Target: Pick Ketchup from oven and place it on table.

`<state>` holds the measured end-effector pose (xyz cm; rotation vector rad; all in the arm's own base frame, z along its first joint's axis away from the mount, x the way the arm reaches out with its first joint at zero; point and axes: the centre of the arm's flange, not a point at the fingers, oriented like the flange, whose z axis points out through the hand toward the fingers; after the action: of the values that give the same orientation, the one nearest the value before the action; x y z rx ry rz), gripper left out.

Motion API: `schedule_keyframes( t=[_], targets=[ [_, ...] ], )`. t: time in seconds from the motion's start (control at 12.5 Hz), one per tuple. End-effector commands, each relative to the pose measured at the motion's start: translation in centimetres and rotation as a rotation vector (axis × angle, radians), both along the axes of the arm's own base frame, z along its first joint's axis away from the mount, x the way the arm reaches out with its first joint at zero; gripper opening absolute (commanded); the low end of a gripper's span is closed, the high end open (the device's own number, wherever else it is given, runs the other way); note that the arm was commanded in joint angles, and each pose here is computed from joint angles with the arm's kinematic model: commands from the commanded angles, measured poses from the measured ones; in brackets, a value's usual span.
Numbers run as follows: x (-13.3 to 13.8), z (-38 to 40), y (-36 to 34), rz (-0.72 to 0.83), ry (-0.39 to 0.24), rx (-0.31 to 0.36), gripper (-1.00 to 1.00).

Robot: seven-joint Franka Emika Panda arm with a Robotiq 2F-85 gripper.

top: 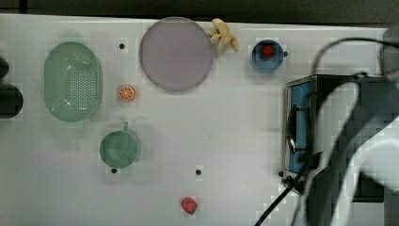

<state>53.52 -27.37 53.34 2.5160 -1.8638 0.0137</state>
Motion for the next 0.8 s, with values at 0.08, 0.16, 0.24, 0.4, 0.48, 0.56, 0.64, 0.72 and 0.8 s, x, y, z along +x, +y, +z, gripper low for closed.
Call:
schedule_keyframes(
  t=[0.08, 0.16, 0.24, 0.4, 0.48, 0.56, 0.64, 0.72, 0.8],
  targets=[
    [3.2, 2.1, 10.1, 0.243, -0.036, 0.029, 0.29],
    [3.8, 1.7, 12.6, 0.291, -0.027, 0.037, 0.29],
    [4.3, 1.2, 15.1, 0.334, -0.016, 0.045, 0.29],
    [4.8, -0.4, 19.3, 0.407, 0.014, 0.062, 0.29],
    [4.8, -1.5, 20.8, 0.433, 0.031, 0.070, 0.29],
    [4.7, -2.8, 22.0, 0.448, 0.047, 0.076, 0.29],
    [4.5, -4.1, 22.7, 0.444, 0.056, 0.079, 0.29],
    [4.3, -5.8, 23.0, 0.428, 0.067, 0.081, 0.29],
    [3.8, -7.9, 23.2, 0.408, 0.080, 0.084, 0.29]
  ],
)
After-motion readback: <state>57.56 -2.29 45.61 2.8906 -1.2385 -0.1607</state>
